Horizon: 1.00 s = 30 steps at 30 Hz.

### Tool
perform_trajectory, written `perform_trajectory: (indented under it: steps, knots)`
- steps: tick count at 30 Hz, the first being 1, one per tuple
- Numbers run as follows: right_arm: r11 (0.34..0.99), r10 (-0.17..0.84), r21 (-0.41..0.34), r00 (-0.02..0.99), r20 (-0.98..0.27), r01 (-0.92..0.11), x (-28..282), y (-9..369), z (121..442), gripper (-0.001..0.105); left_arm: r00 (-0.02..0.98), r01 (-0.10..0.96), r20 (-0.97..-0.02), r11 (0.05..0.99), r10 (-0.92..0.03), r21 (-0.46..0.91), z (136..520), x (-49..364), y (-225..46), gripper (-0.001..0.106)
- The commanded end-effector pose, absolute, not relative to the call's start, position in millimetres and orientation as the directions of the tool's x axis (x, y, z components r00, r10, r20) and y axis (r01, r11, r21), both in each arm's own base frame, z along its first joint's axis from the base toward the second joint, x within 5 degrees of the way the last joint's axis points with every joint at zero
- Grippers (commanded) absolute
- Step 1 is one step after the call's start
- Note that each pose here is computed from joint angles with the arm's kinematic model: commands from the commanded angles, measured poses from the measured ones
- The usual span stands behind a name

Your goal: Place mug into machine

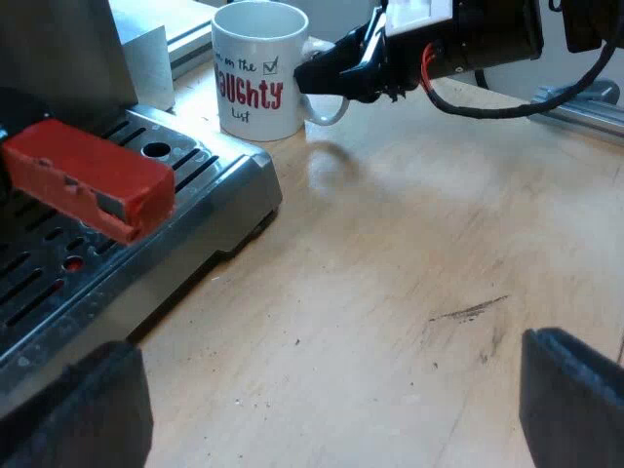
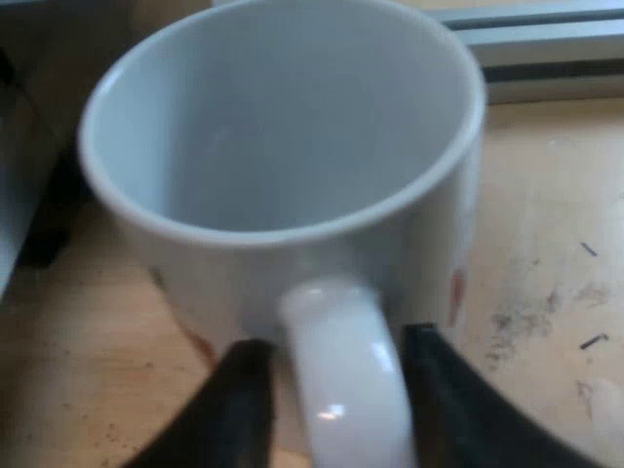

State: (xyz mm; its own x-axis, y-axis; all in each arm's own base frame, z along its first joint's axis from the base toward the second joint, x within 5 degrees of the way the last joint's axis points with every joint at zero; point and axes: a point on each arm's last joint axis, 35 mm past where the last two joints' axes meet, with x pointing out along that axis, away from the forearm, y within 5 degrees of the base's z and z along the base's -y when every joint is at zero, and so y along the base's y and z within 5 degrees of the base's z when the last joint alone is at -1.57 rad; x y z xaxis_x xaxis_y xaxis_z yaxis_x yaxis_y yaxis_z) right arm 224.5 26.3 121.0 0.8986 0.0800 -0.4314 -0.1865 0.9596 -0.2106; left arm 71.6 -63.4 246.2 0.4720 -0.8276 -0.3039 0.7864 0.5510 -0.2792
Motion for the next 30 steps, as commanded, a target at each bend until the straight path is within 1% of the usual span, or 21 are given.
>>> perform_trajectory:
  steps: [1, 2, 3, 4, 5, 11, 13, 15, 16, 18, 19, 21, 25, 28, 30]
  knots:
    - [0.948, 0.09, -0.243, 0.906, -0.413, -0.205, 224.3, 26.8, 129.6, 0.0, 0.559, 0.732, -0.316, 0.636, -0.766, -0.247, 246.8, 74.6, -61.4, 0.078]
    - [0.946, 0.09, -0.248, 0.902, -0.422, -0.21, 223.3, 26.7, 129.8, 0.0, 0.599, 0.698, -0.328, 0.677, -0.73, -0.232, 245.2, 75.9, -60.1, 0.078]
    - [0.937, 0.09, -0.271, 0.901, -0.425, -0.221, 218.8, 26.1, 137.6, 0.0, 0.619, 0.68, -0.334, 0.698, -0.711, -0.225, 244.1, 76.7, -59.5, 0.078]
    - [0.937, 0.09, -0.271, 0.901, -0.424, -0.221, 217.5, 25.9, 140.4, 0.0, 0.631, 0.668, -0.337, 0.71, -0.699, -0.223, 243.6, 77.2, -59.1, 0.078]
    - [0.937, 0.093, -0.269, 0.9, -0.426, -0.224, 214.9, 25.7, 144.7, 0.0, 0.658, 0.634, -0.346, 0.74, -0.669, -0.224, 241.3, 78.4, -58.1, 0.078]
    - [0.932, 0.124, -0.272, 0.917, -0.38, -0.238, 193.1, 26.1, 179.8, 0.0, 0.66, 0.63, -0.351, 0.744, -0.664, -0.223, 236.7, 79.1, -58.4, 0.078]
    - [0.923, 0.143, -0.276, 0.906, -0.399, -0.268, 184.2, 28.1, 184.3, 0.0, 0.658, 0.628, -0.357, 0.745, -0.663, -0.224, 233.5, 79.4, -58.6, 0.078]
    - [0.9, 0.197, -0.279, 0.885, -0.423, -0.334, 169.4, 35.9, 194.4, 0.0, 0.659, 0.629, -0.356, 0.745, -0.663, -0.224, 227.2, 80.6, -59.3, 0.078]
    - [0.895, 0.213, -0.28, 0.885, -0.415, -0.347, 166.2, 38.1, 198.4, 0.0, 0.659, 0.629, -0.356, 0.745, -0.663, -0.224, 225.3, 80.9, -59.5, 0.078]
    - [0.866, 0.276, -0.28, 0.863, -0.423, -0.414, 151.9, 47.3, 207.1, 0.0, 0.667, 0.634, -0.33, 0.741, -0.668, -0.22, 220.8, 82.9, -60.8, 0.078]
    - [0.862, 0.279, -0.283, 0.86, -0.427, -0.42, 149.4, 48.4, 208.0, 0.0, 0.672, 0.637, -0.314, 0.739, -0.671, -0.217, 220.6, 83.9, -61.4, 0.078]
    - [0.836, 0.326, -0.298, 0.854, -0.406, -0.461, 137.4, 56.6, 217.8, 0.0, 0.682, 0.645, -0.276, 0.735, -0.677, -0.211, 217.1, 85.8, -62.6, 0.078]
    - [0.803, 0.385, -0.319, 0.846, -0.37, -0.504, 124.8, 70.3, 229.5, 0.0, 0.692, 0.653, -0.229, 0.729, -0.684, -0.203, 207.7, 88.2, -64.1, 0.078]
    - [0.801, 0.42, -0.291, 0.838, -0.348, -0.522, 119.3, 80.5, 235.6, 0.0, 0.702, 0.663, -0.175, 0.723, -0.69, -0.193, 207.7, 89.6, -65.0, 0.078]
    - [0.792, 0.451, -0.275, 0.826, -0.339, -0.545, 115.2, 89.2, 236.1, 0.0, 0.725, 0.648, -0.147, 0.739, -0.673, -0.184, 207.7, 91.0, -64.7, 0.078]
